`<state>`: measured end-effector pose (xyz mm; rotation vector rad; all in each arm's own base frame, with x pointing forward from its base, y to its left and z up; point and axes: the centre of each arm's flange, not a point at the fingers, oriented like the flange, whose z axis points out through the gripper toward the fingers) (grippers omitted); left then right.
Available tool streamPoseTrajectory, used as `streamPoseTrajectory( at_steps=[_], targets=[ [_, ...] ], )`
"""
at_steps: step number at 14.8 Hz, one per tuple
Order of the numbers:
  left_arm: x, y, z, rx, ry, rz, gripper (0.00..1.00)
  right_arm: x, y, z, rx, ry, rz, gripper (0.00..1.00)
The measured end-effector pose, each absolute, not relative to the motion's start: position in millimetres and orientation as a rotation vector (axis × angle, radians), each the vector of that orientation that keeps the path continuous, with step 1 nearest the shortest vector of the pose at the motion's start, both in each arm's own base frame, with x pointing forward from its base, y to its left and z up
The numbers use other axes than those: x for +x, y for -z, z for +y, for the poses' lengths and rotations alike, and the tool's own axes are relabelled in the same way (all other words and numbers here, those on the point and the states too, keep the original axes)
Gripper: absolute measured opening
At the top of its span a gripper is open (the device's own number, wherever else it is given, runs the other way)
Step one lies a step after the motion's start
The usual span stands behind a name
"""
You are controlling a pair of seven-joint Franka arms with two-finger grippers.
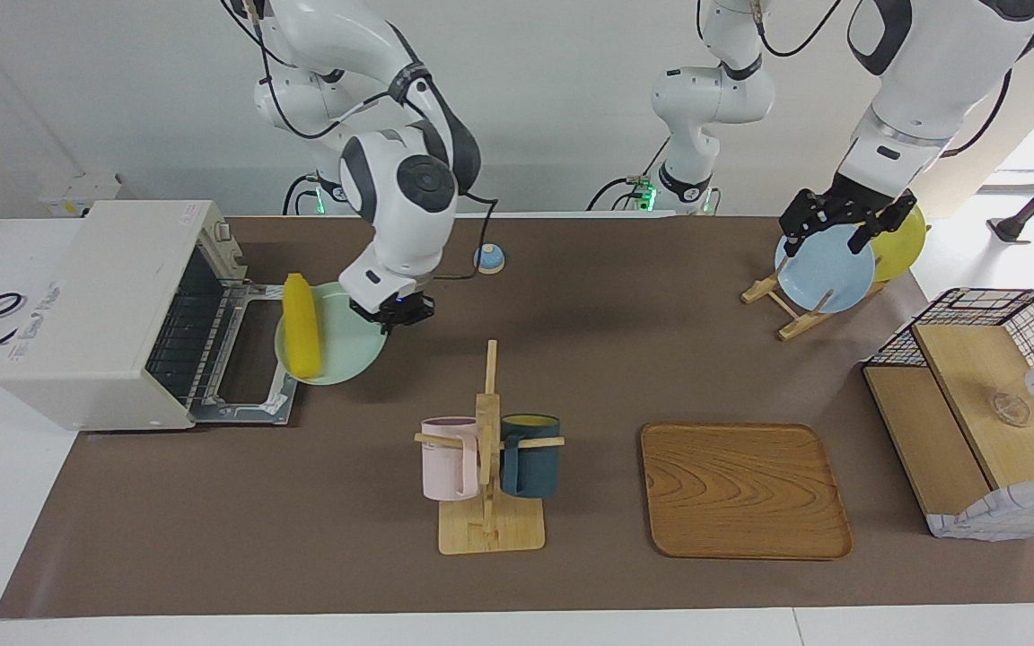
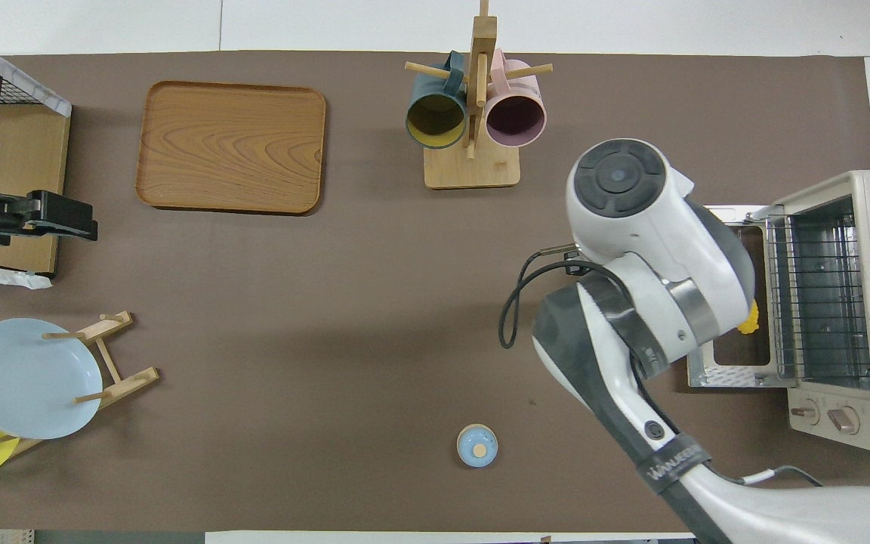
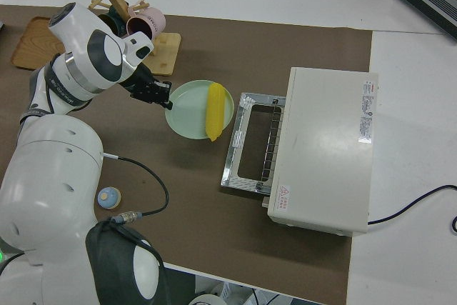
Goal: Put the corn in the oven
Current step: 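Carry the corn with the right gripper into the open oven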
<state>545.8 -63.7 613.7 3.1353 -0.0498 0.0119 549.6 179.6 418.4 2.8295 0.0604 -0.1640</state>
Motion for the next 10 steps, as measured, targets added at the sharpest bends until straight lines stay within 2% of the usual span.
streamPoseTrajectory(
  at_steps=[7,10],
  targets=[
    [546,-611,-68,3.139,0.043,-0.063,1.0,556,-406,31,2.858,0.269,0.004,0.03],
    [545,-614,-68,3.139,0.049,-0.062,1.0,552,-387,-4,2.881,0.254,-0.005,0.03]
  ],
)
